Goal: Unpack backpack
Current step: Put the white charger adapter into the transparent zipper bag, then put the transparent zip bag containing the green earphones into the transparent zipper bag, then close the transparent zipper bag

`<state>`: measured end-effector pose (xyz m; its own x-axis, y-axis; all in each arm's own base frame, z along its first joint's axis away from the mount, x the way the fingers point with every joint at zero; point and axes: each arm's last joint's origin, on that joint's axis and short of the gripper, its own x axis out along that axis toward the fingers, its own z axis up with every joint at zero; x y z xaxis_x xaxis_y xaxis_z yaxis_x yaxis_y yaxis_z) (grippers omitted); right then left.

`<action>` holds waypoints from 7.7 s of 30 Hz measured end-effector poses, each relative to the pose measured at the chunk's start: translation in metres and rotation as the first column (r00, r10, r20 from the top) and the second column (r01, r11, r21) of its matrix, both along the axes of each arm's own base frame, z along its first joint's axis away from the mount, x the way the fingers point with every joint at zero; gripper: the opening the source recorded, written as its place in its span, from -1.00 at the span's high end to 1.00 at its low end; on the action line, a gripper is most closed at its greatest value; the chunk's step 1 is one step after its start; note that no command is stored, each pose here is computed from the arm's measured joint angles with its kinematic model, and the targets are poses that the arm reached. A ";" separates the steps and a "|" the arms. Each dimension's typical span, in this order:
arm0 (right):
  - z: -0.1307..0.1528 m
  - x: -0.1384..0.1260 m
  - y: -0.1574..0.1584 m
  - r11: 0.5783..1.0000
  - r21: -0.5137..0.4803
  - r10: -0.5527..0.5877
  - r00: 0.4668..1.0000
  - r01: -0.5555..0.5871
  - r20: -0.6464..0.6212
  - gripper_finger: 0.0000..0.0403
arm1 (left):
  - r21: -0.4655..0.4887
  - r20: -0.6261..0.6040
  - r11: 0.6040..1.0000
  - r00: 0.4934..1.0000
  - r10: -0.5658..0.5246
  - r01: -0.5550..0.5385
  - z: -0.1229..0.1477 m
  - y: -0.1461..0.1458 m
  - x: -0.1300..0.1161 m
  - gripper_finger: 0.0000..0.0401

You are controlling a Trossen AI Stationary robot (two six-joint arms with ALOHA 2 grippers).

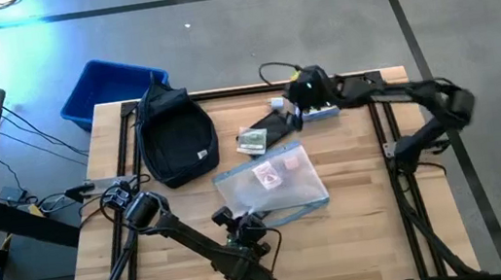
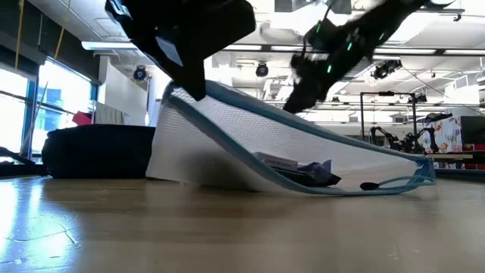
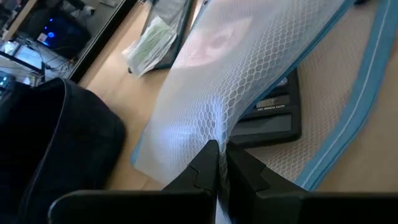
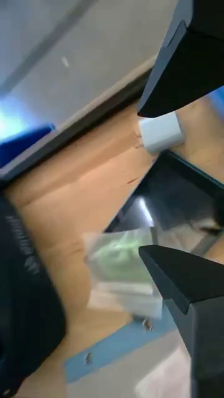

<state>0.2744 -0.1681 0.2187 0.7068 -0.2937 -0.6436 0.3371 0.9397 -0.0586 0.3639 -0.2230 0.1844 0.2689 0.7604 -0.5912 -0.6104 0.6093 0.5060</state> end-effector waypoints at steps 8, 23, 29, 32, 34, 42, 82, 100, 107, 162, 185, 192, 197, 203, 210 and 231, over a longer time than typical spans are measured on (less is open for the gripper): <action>-0.061 0.020 -0.074 0.996 0.086 0.004 0.971 0.017 -0.240 -0.67 | 0.032 -0.068 0.999 0.997 -0.027 0.029 0.001 0.010 0.005 1.00; -0.091 0.025 -0.115 0.989 0.146 0.057 0.931 -0.004 -0.361 -0.43 | 0.011 -0.127 1.000 0.992 -0.019 0.021 0.000 0.027 0.016 1.00; -0.089 0.023 -0.113 0.986 0.166 0.039 0.928 0.026 -0.372 0.21 | 0.002 -0.116 1.000 0.993 -0.015 0.015 0.000 0.026 0.016 1.00; -0.080 0.024 -0.105 0.985 0.167 0.032 0.922 0.036 -0.387 0.19 | -0.003 -0.104 1.000 0.995 -0.005 0.005 0.000 0.025 0.016 1.00; -0.066 0.026 -0.094 0.987 0.162 0.050 0.922 0.014 -0.384 0.19 | -0.007 -0.091 1.000 0.996 0.000 -0.001 -0.001 0.023 0.015 1.00; -0.020 0.037 0.002 0.947 0.241 0.270 0.934 -0.214 -0.233 0.19 | -0.026 -0.035 0.999 0.999 0.021 -0.022 -0.001 0.016 0.012 1.00; -0.063 0.067 0.246 0.896 0.199 0.404 0.915 -0.396 -0.003 -0.69 | -0.027 0.279 0.991 0.953 -0.121 0.133 -0.001 -0.020 0.028 1.00; 0.022 -0.006 0.279 0.842 -0.256 0.459 0.880 -0.476 -0.124 -0.62 | -0.188 -0.002 0.982 1.000 0.011 -0.011 -0.006 -0.010 0.005 1.00; 0.011 0.036 0.171 0.949 -0.143 0.278 0.960 -0.282 -0.043 -0.56 | -0.211 -0.053 0.977 0.999 0.003 -0.014 -0.006 -0.013 0.001 1.00; -0.034 -0.066 0.317 0.757 -0.069 0.652 0.745 -0.650 0.142 1.00 | -0.073 0.359 0.997 0.933 0.000 0.028 -0.001 -0.019 0.018 1.00; -0.086 0.011 0.240 0.900 -0.042 0.433 0.879 -0.434 0.199 0.90 | -0.013 0.268 0.970 0.936 -0.230 0.243 0.000 -0.030 0.037 1.00; -0.089 0.015 0.244 0.864 -0.042 0.495 0.834 -0.501 0.242 0.42 | -0.029 0.259 0.969 0.938 -0.230 0.246 0.000 -0.029 0.037 1.00; -0.091 0.013 0.247 0.830 0.054 0.529 0.815 -0.555 0.238 0.00 | -0.039 0.251 0.968 0.940 -0.231 0.248 -0.001 -0.029 0.037 1.00; -0.074 -0.001 0.263 0.757 0.089 0.615 0.752 -0.647 0.236 -0.21 | -0.045 0.197 0.976 0.959 -0.202 0.215 -0.002 -0.024 0.031 1.00; -0.053 -0.034 0.299 0.599 -0.046 0.796 0.589 -0.799 0.143 -0.15 | 0.027 0.085 0.996 0.993 -0.082 0.080 -0.001 -0.006 0.010 1.00; -0.075 -0.094 0.295 0.578 -0.433 0.457 0.714 -0.692 -0.531 -0.09 | 0.033 -0.186 0.995 0.977 0.102 -0.098 -0.036 0.033 -0.007 0.65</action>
<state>0.1801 0.1268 0.1436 0.6376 -0.2819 -0.7169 -0.4161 0.6572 -0.6285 0.3566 -0.1904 0.1480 0.0775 0.7918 -0.6058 -0.5609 0.5370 0.6301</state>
